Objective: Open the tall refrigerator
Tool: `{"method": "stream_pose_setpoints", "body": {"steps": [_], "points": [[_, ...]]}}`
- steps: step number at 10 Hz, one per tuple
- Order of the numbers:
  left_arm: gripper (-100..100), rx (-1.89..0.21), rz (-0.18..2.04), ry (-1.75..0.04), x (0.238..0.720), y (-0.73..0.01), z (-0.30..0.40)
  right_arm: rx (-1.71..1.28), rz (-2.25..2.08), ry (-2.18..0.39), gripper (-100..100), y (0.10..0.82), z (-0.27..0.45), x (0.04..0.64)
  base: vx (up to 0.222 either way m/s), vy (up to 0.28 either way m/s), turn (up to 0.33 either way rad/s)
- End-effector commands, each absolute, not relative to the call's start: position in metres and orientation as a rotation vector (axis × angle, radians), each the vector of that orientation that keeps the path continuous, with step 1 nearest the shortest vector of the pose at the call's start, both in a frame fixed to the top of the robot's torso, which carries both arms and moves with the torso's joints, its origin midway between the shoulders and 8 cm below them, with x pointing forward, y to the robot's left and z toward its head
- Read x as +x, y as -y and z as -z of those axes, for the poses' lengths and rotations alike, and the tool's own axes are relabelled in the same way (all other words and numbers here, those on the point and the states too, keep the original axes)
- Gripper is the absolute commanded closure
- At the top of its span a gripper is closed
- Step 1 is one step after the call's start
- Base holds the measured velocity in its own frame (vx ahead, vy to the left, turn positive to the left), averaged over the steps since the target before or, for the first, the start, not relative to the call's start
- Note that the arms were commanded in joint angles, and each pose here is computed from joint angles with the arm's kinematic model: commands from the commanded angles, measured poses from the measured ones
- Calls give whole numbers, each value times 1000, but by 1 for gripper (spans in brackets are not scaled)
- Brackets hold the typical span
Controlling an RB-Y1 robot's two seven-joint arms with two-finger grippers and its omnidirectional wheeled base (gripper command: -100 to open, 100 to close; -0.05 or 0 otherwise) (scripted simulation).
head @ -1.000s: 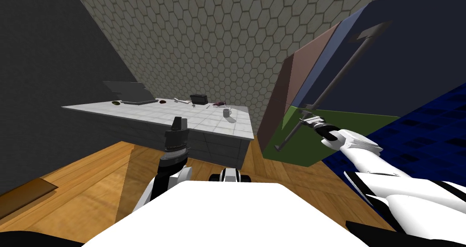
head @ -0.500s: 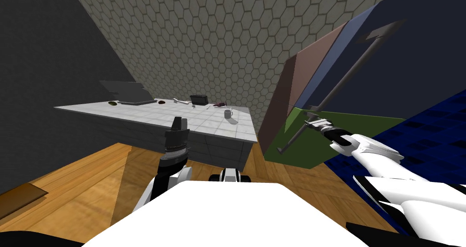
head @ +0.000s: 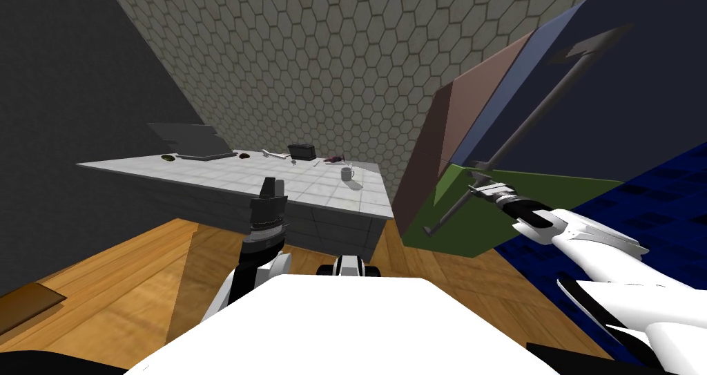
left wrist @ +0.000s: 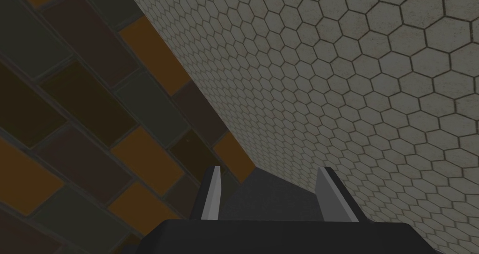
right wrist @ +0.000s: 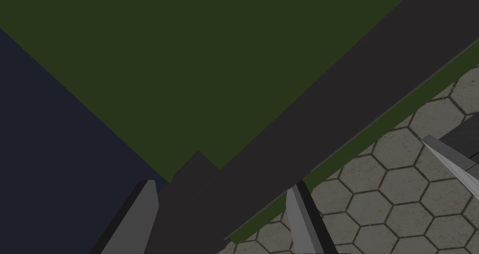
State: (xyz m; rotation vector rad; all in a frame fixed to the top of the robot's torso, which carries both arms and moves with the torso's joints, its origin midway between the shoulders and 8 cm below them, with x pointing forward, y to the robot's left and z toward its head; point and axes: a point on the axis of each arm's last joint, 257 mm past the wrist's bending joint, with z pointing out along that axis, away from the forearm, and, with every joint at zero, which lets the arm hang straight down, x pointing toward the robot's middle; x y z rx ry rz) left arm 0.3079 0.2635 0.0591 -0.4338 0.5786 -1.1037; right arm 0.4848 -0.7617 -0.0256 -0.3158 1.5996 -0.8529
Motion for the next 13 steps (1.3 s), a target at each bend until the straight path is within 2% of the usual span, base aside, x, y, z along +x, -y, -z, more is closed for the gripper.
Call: {"method": "stream_pose_setpoints", "body": {"steps": [1,11,13], "points": [[0,-434,1104,-579,308,-263,-59,-333,870,-1608,100,774,31,466,46,51,11],[0,-434,1104,-579,308,-263,-59,-304,881,-1569,100,795,16,433,29,28,-4],[0,-433,1104,-579,308,-263,-59,-361,827,-1552,100,776,16,441,-246,-162,35]]}}
